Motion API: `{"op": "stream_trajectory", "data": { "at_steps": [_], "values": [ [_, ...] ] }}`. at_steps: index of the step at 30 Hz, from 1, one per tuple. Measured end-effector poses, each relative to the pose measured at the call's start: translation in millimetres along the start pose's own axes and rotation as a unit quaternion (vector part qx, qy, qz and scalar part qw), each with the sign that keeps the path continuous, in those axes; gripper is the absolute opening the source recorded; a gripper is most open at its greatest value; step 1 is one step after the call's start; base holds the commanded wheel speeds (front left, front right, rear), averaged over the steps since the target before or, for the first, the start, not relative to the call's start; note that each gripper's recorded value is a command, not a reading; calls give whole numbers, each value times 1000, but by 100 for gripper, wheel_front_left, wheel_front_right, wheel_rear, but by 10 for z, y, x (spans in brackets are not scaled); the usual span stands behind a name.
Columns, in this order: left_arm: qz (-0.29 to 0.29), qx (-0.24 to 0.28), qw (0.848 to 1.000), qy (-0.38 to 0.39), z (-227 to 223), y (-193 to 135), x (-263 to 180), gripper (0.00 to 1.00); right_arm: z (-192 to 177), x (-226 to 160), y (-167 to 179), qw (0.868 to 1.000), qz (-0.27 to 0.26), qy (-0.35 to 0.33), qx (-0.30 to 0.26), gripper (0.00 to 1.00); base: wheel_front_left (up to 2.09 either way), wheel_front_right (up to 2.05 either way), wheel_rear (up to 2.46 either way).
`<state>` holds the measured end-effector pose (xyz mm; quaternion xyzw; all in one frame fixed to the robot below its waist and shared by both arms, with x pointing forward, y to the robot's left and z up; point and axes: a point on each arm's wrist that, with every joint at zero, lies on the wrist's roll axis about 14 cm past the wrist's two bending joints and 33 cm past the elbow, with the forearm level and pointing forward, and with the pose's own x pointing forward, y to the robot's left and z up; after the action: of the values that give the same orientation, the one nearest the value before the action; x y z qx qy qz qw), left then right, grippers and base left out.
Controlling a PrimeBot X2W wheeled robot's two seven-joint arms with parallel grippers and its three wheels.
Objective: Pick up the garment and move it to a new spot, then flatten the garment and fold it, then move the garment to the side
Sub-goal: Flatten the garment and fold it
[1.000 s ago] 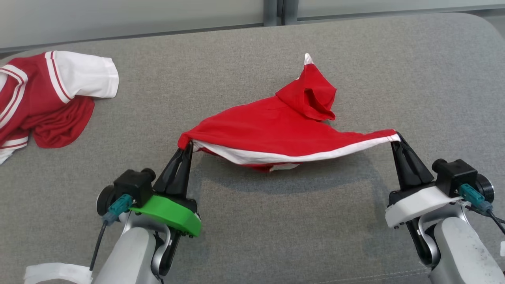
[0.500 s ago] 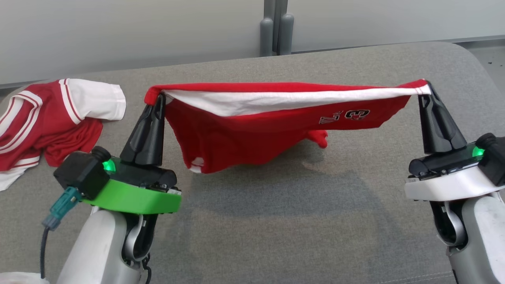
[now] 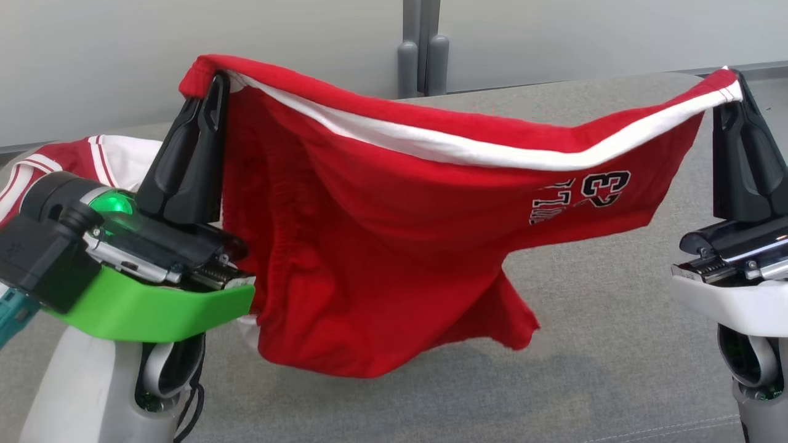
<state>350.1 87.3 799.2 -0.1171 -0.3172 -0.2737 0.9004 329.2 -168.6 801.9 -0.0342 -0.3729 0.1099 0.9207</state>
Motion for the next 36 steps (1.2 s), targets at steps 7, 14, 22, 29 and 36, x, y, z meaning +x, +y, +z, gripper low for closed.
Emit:
{"op": "stream_trajectory", "data": {
  "at_steps": [7,14,22,29,36],
  "values": [
    [14,-30,998,51,-277,163,72,0,-351,36,142,998,15,52,42,0,0,0,0],
    [31,-32,991,126,-750,605,472,0,-916,542,190,990,42,99,86,0,0,0,0],
    [46,49,995,80,-640,1222,1432,0,-1110,1629,-14,996,45,61,42,0,0,0,0],
    [50,50,987,145,-1504,1425,1394,0,-1884,1544,161,989,63,126,41,0,0,0,0],
    [54,-24,960,274,-2653,1360,586,0,-2905,485,296,955,57,278,90,0,0,0,0]
  ]
}}
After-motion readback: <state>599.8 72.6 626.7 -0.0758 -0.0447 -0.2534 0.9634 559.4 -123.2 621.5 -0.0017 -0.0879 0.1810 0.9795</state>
